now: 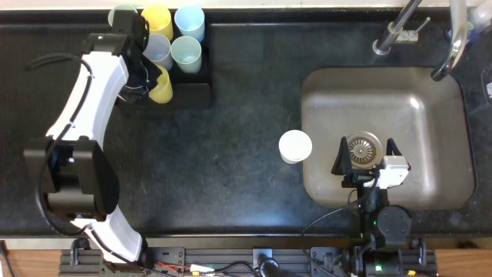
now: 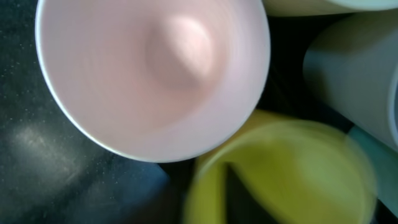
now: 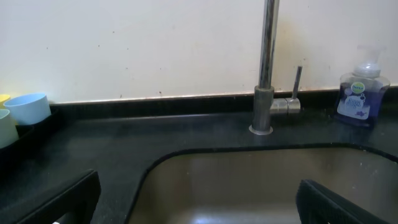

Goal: Store Cups

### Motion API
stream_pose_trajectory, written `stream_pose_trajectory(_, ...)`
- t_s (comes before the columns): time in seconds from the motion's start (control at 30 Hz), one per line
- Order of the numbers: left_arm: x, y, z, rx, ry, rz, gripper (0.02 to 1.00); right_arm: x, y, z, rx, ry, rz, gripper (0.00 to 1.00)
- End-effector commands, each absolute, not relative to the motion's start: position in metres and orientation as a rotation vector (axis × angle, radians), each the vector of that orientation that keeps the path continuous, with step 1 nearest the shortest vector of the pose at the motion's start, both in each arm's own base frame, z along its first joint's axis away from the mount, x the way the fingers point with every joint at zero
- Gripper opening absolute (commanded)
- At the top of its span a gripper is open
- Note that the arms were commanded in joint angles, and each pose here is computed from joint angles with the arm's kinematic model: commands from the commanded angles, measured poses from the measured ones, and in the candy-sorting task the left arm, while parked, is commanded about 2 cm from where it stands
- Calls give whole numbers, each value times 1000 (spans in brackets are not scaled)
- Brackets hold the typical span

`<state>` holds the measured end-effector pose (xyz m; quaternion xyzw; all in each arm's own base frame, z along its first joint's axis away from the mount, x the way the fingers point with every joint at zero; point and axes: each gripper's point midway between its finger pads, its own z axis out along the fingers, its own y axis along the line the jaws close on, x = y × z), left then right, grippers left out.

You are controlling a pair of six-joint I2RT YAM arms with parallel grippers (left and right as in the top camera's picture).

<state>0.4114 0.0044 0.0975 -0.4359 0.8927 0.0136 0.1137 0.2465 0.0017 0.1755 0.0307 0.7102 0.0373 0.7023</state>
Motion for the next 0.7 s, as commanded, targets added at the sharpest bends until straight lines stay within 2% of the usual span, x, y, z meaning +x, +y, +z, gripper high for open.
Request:
stream_pose_trajectory(0.03,407,2,88,-1293,2637,56,998,247,1,172,74,1582,84,993)
stream_pose_trajectory(0.23,408,1,91,-1288,2631,50,998,247,1,172,74,1582,84,998)
stream_pose_trajectory(0.33,408,1,107,-1271,2600,23,998,247,1,172,74,1582,84,996)
stream_pose_trajectory(0.43,405,0,140,-1244,2540,-30,998,247,1,172,74,1582,84,996)
stream_pose_trajectory(0.6,376,-7,215,-1160,2422,-142,998,247,1,172,74,1582,84,996)
stream_pose_trajectory(0.7,347,-11,249,-896,2412,-137,998,247,1,172,74,1582,84,996)
